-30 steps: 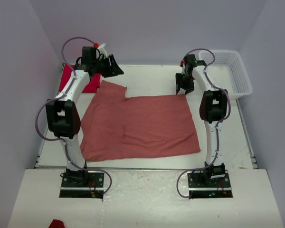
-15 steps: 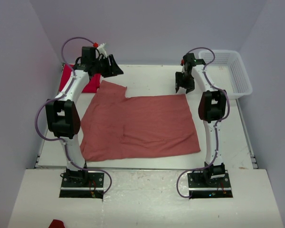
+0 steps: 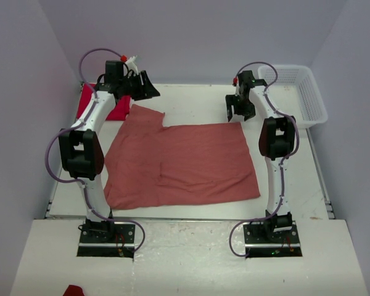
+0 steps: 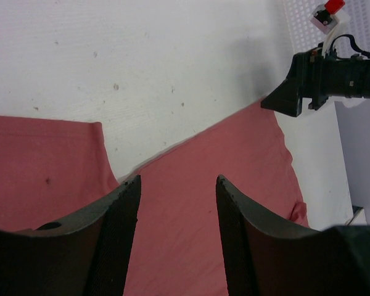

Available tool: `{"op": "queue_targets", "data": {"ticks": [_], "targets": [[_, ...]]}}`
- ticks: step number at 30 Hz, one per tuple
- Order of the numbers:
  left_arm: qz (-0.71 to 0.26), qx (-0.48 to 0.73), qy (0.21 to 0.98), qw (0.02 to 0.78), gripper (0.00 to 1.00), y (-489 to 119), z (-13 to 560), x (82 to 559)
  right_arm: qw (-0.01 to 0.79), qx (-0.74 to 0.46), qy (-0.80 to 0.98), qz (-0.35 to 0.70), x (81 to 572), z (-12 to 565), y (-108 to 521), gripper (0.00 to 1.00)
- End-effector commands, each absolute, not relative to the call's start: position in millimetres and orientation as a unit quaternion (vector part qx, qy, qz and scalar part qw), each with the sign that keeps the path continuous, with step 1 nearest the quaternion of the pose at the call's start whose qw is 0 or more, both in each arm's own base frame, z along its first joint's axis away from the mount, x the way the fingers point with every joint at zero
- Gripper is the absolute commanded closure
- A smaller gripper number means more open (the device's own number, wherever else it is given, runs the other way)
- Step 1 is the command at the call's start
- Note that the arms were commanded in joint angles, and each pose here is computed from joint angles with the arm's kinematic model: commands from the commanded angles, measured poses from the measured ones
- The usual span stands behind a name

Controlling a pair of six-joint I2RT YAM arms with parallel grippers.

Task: Fold and stack the t-shirts
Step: Grap the side of the flattened tshirt furthest away from the robot with both arms

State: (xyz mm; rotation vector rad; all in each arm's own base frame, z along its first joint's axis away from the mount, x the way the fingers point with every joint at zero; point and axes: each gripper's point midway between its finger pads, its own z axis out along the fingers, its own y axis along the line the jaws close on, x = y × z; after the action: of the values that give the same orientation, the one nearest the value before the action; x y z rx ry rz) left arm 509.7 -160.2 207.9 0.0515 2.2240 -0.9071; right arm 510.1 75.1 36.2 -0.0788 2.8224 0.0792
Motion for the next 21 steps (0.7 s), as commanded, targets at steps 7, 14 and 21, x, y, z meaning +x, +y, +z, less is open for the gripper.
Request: {"op": "queue_targets", "data": {"ticks": [7, 14, 21], "targets": [[-0.363, 0.026, 0.851, 0.38, 0.46, -159, 223, 510, 0.206, -0.044, 0.977, 0.042, 541, 48, 67, 0.21], [-0.363, 0.025, 0.851, 0.378, 0.46, -159, 222, 509, 0.196, -0.035, 0.978, 0.068, 537, 51, 70, 0.25], [-0.367, 0.026, 0.849, 0.38, 0.46, -160, 227, 508, 0.171, -0.007, 0.982, 0.083, 527, 52, 72, 0.34]]}}
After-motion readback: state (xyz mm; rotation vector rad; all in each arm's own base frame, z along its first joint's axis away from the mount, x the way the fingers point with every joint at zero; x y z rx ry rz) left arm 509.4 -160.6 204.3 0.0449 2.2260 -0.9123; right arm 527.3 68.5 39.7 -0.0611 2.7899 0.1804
